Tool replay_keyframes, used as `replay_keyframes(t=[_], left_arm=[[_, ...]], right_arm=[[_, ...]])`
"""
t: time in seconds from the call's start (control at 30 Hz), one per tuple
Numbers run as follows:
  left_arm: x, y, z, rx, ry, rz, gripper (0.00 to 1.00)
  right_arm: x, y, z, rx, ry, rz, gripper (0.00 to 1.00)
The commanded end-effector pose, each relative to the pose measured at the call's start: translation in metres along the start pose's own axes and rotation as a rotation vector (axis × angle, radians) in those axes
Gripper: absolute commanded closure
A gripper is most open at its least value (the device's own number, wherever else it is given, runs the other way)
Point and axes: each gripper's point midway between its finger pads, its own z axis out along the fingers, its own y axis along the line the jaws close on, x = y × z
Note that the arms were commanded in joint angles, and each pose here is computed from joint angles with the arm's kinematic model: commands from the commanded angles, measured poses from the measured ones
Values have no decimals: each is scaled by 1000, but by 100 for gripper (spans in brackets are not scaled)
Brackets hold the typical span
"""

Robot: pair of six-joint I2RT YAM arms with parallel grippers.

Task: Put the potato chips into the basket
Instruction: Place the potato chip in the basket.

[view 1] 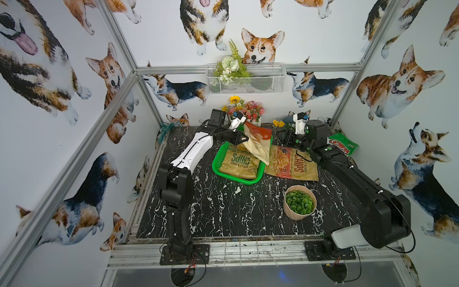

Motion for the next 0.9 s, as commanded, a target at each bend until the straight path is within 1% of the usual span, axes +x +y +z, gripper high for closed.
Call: replay_keyframes(t=[0.0, 0.13, 0.27, 0.33, 0.43, 0.5, 0.6, 0.63, 0.7, 0.77, 0.87], left_arm=[[13, 4, -13, -23, -37, 17, 100], [34, 21, -26, -62, -37, -36, 100], [60, 48, -29, -131, 32, -102, 100], [73, 59, -28, -159, 71, -114, 100], [87, 81, -29, -224, 95, -147, 100], [91, 88, -28, -244, 106, -169, 100], [96, 87, -26, -234, 120, -192, 100], [98, 86, -27, -236, 123, -195, 98], [102, 86, -31, -261, 129, -195, 88], [106, 87, -39, -309, 131, -189, 78], [106, 89, -56, -402, 107, -184, 67]], right_arm=[[-3, 7, 5, -47, -10, 22, 40], [-2, 9, 10, -62, 1, 33, 40], [0, 12, 13, -71, 11, 34, 39], [1, 13, 14, -75, 17, 34, 40], [5, 14, 17, -81, 32, 38, 40], [7, 16, 19, -86, 40, 39, 40], [11, 17, 21, -90, 57, 39, 40], [12, 18, 22, -93, 62, 37, 40], [12, 20, 23, -93, 70, 30, 40], [16, 24, 25, -93, 87, 12, 40], [30, 39, 36, -91, 150, -50, 40]])
